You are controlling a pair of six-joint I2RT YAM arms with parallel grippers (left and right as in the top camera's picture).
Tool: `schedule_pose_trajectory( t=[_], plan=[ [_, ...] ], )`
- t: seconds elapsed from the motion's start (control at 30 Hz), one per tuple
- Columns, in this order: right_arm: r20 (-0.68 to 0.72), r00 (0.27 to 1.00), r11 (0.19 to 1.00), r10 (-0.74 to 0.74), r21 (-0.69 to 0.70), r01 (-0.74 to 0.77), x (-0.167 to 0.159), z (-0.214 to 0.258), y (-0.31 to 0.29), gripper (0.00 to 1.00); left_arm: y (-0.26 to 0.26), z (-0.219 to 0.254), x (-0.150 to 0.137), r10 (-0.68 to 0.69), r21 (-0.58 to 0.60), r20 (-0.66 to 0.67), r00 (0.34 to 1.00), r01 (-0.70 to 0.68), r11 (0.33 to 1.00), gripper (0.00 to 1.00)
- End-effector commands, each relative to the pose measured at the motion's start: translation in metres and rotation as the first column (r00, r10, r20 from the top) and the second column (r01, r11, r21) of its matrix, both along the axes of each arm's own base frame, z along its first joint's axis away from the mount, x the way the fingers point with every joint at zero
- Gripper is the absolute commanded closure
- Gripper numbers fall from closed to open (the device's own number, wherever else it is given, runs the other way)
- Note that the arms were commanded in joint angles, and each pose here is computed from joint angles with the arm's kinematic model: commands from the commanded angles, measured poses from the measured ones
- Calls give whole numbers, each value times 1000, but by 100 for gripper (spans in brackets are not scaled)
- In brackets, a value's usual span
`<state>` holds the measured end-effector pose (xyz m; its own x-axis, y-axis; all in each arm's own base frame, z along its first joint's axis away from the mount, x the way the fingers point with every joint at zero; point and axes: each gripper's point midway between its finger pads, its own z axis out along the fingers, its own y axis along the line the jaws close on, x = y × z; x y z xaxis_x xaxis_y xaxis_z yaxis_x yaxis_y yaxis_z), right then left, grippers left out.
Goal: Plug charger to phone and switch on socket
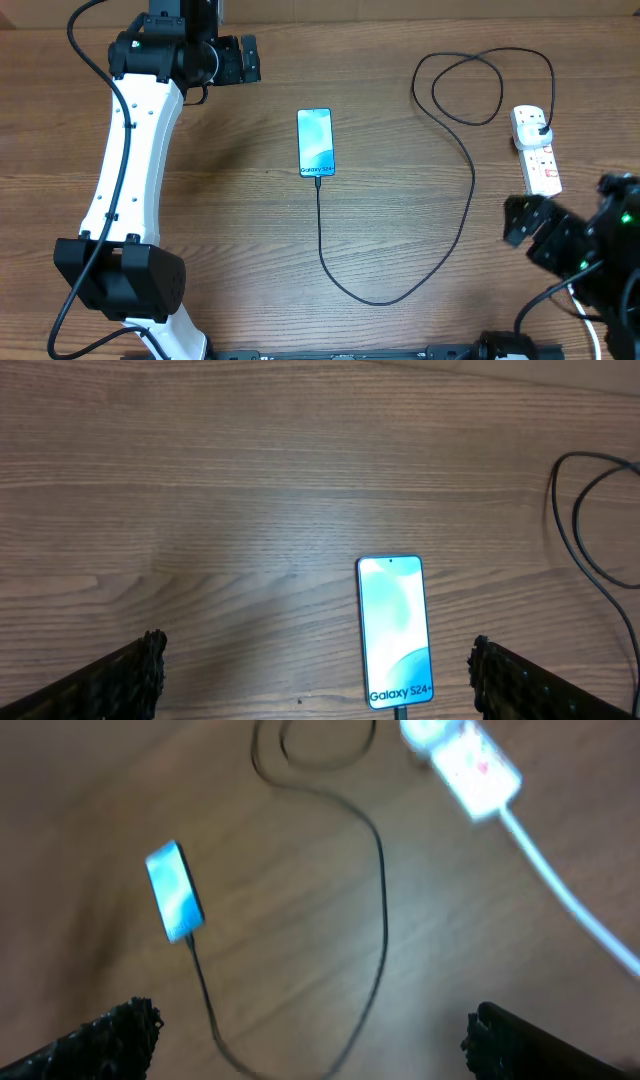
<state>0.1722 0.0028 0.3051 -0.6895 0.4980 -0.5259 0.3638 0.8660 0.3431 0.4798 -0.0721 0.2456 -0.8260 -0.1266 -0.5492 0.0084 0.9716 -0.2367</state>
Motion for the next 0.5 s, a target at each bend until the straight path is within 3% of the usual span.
schedule_pose_trajectory(
  t=[0.0,0.3,0.47],
  plan=[
    [-88,994,993,68,99,-59,-12,-19,20,0,-2,-3,0,11,-4,-9,1000,-11,1000,0],
    [-143,986,988,90,136,-71,-23,-27,27,0,-2,-3,0,11,-4,-9,1000,-11,1000,0],
    [-160,986,998,45,61,-35,-24,-30,13,0,-2,-3,0,11,-4,-9,1000,-11,1000,0]
  ],
)
